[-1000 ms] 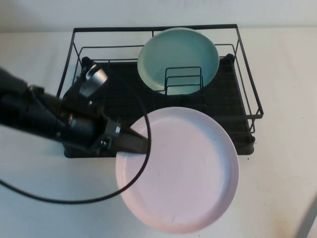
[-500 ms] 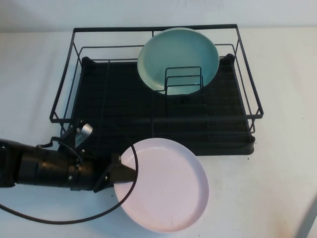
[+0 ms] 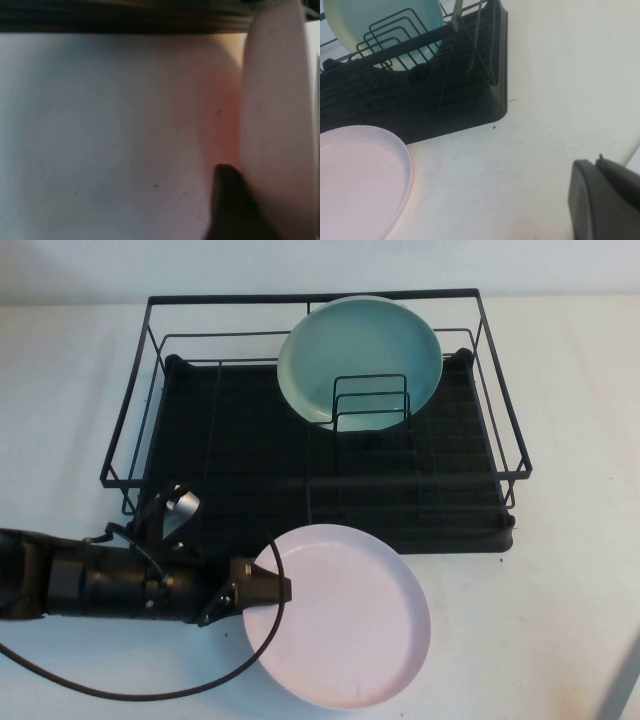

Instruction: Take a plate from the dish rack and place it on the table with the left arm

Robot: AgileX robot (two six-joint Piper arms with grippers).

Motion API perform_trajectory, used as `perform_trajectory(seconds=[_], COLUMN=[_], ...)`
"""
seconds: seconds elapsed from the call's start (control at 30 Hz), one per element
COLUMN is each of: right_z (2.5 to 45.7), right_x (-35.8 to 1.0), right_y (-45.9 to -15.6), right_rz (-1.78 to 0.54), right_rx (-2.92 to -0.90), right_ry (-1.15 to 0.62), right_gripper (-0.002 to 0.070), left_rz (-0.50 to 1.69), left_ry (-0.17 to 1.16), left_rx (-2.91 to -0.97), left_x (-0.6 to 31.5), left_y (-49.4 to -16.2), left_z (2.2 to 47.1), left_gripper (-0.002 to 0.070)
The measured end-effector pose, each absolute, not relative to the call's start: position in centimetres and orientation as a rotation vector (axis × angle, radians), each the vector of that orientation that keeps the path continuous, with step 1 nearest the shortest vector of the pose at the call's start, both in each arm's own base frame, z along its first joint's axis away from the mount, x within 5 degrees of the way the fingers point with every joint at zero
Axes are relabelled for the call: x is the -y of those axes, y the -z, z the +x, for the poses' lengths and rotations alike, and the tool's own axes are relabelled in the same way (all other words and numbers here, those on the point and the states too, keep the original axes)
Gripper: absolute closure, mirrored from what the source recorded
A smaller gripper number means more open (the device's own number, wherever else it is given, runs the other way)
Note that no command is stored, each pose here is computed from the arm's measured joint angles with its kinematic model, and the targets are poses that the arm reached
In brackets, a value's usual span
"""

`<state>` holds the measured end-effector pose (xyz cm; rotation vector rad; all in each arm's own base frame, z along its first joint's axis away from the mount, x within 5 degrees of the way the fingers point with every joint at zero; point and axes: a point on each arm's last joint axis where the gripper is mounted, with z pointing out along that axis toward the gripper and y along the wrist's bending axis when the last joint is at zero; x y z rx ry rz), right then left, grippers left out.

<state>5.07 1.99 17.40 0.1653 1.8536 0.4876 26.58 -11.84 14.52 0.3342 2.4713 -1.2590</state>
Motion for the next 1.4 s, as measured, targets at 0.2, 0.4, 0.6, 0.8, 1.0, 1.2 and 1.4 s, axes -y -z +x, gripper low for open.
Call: perform_trajectory(seconds=[0.2, 0.4, 0.6, 0.8, 1.0, 1.2, 1.4], right_z=[5.1, 5.1, 5.1, 5.1, 5.1, 5.1, 5.1], right_x=[-2.0, -2.0, -2.0, -2.0, -2.0, -2.0, -2.0], right_y=[-17.4, -17.4, -17.4, -17.4, -17.4, -17.4, -17.4], right_rz=[0.165, 0.165, 0.165, 0.165, 0.165, 0.165, 0.165], right_rx=[-1.854, -1.854, -1.854, -1.854, -1.854, -1.854, -1.854], right_ry=[-0.488, -0.488, -0.488, -0.488, -0.488, -0.488, -0.488], right_gripper=[0.0694, 0.0694, 0.0694, 0.0694, 0.0694, 0.0694, 0.0694], left_rz=[0.370, 0.327, 0.283, 0.387, 0.591, 0.609, 0.592], left_ry=[1.253, 1.246, 1.276, 1.247, 1.078, 0.614, 0.301], left_rx=[-2.448, -2.412, -2.312, -2.212, -2.066, -2.027, -1.893], left_x=[11.8, 9.5, 5.9, 4.3, 4.8, 3.9, 3.6], left_y=[-14.6, -15.3, -18.0, -21.8, -27.1, -31.3, -34.4], left_z=[26.6, 27.1, 27.0, 25.4, 21.9, 17.3, 11.2], left_gripper=[0.0239, 0.0210, 0.0215, 0.0503, 0.0661, 0.0673, 0.0674])
